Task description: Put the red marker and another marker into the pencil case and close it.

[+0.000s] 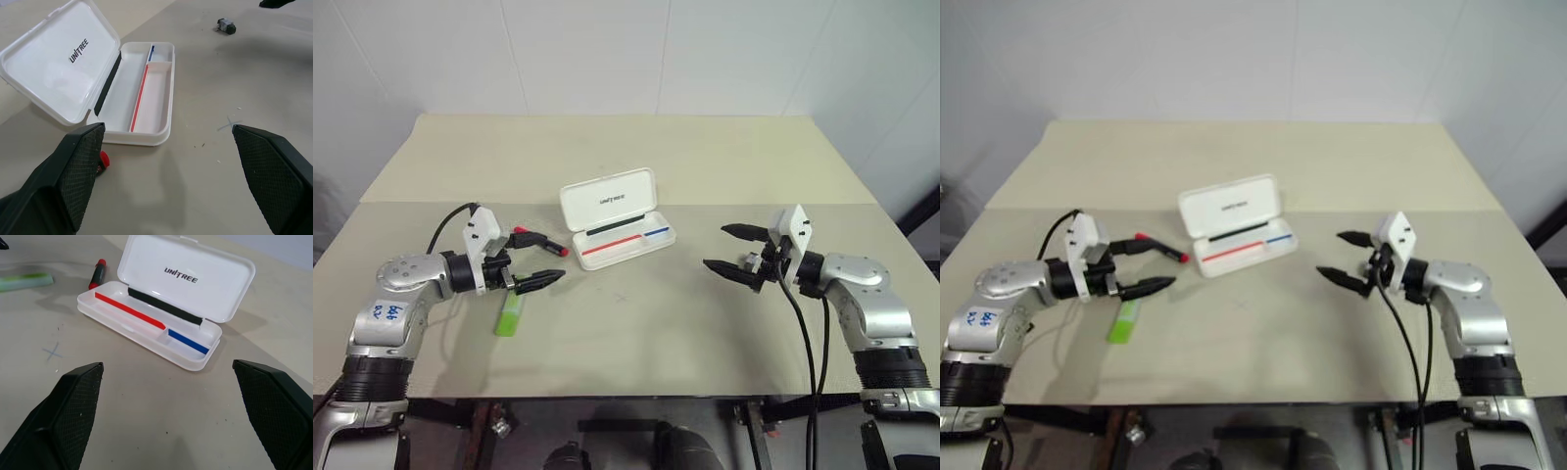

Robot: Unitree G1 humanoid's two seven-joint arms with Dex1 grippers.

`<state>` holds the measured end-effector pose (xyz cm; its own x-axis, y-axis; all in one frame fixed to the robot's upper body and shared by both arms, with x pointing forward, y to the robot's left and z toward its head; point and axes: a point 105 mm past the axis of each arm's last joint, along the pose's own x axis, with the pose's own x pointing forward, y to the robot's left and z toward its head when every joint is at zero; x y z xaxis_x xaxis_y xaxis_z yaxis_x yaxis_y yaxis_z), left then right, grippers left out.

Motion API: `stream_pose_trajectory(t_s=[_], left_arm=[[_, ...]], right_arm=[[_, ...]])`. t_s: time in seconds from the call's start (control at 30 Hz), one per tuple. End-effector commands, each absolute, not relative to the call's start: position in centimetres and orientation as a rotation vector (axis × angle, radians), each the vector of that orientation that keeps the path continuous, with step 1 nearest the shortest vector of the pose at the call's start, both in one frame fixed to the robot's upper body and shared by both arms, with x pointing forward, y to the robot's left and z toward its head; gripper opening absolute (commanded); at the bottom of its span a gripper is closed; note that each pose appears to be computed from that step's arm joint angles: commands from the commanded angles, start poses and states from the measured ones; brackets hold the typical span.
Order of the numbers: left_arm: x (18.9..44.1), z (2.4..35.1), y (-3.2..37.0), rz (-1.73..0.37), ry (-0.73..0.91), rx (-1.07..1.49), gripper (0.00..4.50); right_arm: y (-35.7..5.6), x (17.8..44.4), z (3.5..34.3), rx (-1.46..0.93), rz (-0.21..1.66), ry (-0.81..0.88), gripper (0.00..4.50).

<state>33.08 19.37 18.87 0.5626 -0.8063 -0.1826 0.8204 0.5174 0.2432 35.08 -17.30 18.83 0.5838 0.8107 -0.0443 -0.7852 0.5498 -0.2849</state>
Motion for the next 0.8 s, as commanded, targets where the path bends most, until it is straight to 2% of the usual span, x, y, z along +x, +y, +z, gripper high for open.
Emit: stream_pose_trajectory(t_s=[0.03,0.43,0.8], left_arm=[[33.1,20.4,19.5,-0.961,0.017,0.356,4.44],[35.4,20.9,17.7,-1.000,-0.007,0.371,4.44],[37.6,19.4,12.9,-1.200,0.038,0.358,4.44]], right_arm=[[-17.1,34.7,20.6,-0.280,0.924,-0.178,4.50],[-14.6,33.9,20.6,-0.221,0.918,-0.237,4.50],[-15.9,33.7,19.4,-0.211,0.841,-0.222,4.50]])
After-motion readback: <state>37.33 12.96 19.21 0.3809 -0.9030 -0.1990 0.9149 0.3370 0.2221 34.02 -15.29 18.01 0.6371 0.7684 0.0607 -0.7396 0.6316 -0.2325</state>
